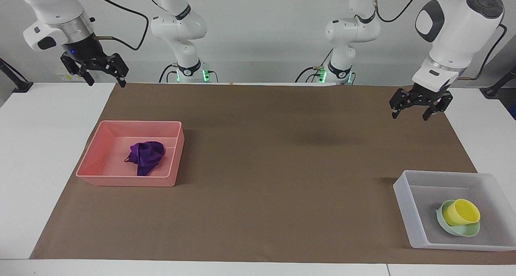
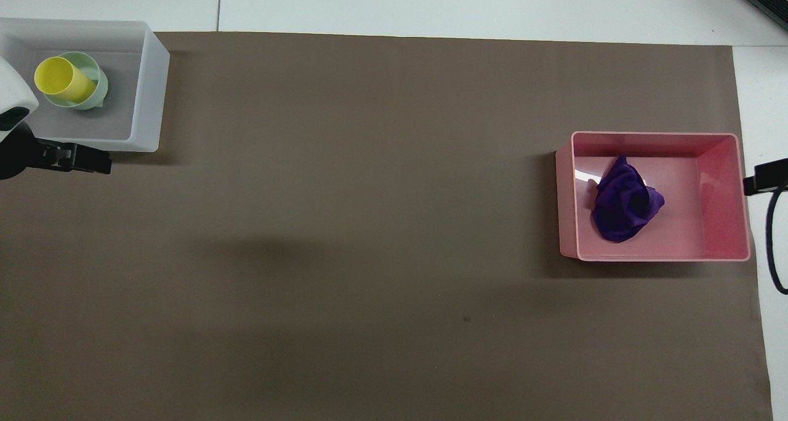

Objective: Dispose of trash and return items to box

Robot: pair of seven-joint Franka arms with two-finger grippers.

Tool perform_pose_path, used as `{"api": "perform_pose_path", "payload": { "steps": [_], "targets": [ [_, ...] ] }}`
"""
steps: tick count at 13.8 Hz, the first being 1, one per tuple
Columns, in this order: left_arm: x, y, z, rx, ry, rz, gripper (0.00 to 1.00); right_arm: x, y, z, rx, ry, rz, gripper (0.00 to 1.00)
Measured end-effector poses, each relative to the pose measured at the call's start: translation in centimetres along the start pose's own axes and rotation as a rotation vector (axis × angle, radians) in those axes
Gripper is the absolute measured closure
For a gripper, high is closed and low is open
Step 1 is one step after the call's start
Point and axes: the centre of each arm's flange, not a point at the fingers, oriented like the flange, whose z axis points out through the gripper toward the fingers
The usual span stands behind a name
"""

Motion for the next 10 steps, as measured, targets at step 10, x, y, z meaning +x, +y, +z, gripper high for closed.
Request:
{"api": "perform_pose_path", "payload": {
  "steps": [10],
  "targets": [
    [-0.5, -0.2, 0.2, -0.003, -0.039, -0.029, 0.00, 0.0, -0.7, 0.0, 0.001, 0.000, 0.032, 0.00]
  ]
}}
